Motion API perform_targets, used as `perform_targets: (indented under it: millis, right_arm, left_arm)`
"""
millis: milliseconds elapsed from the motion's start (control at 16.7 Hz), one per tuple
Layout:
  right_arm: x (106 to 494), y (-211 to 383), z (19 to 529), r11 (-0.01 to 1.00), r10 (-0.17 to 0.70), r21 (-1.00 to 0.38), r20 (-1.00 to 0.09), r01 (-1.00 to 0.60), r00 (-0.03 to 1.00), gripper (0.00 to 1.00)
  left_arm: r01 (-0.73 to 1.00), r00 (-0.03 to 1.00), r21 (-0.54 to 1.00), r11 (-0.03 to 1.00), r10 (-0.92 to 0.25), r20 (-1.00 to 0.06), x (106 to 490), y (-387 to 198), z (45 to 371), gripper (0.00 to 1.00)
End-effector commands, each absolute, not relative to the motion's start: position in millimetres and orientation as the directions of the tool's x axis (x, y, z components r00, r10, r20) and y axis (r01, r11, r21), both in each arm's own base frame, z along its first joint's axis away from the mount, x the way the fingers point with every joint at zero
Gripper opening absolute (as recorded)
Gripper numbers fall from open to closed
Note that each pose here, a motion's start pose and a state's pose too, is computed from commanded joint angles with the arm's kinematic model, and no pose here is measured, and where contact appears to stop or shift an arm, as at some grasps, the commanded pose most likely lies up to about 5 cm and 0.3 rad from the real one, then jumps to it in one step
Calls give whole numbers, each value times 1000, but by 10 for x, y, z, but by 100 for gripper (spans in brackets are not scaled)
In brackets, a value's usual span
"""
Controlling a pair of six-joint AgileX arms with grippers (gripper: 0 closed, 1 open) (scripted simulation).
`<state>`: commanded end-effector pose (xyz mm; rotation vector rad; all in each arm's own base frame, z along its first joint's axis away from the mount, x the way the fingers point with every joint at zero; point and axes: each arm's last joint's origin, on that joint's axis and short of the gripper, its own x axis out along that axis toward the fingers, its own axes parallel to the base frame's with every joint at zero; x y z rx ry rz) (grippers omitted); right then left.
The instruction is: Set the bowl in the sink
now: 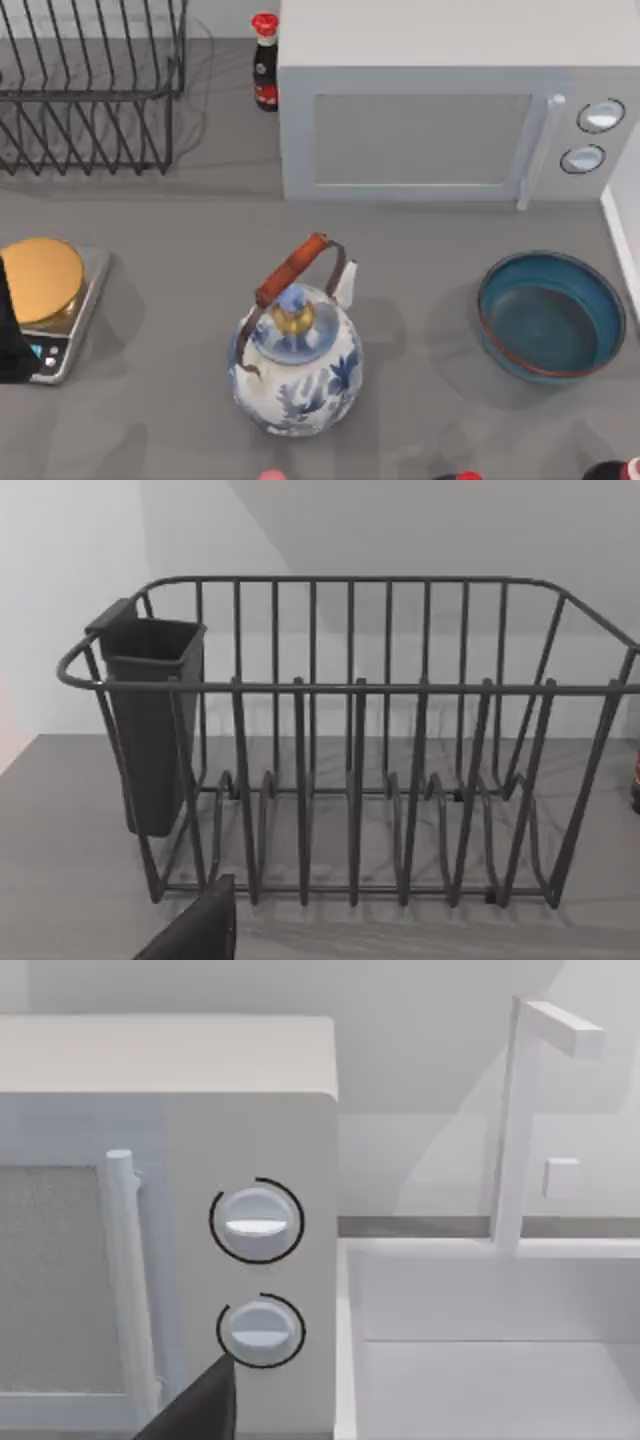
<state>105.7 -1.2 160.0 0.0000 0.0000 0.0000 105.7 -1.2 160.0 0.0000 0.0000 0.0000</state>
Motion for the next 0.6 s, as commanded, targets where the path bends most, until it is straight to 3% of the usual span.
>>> perform_targets:
  millis: [300, 600]
  right_arm:
    - [1061, 1, 1711, 1000, 13, 9, -58, -12, 998, 100]
    - [1212, 51, 2159, 998, 46, 46, -331, -33, 942, 100]
  left_arm:
    - [0, 1000, 0, 1000, 0, 0, 1057, -12, 1600, 100]
    - [0, 1000, 0, 1000, 0, 0, 1057, -12, 1600, 100]
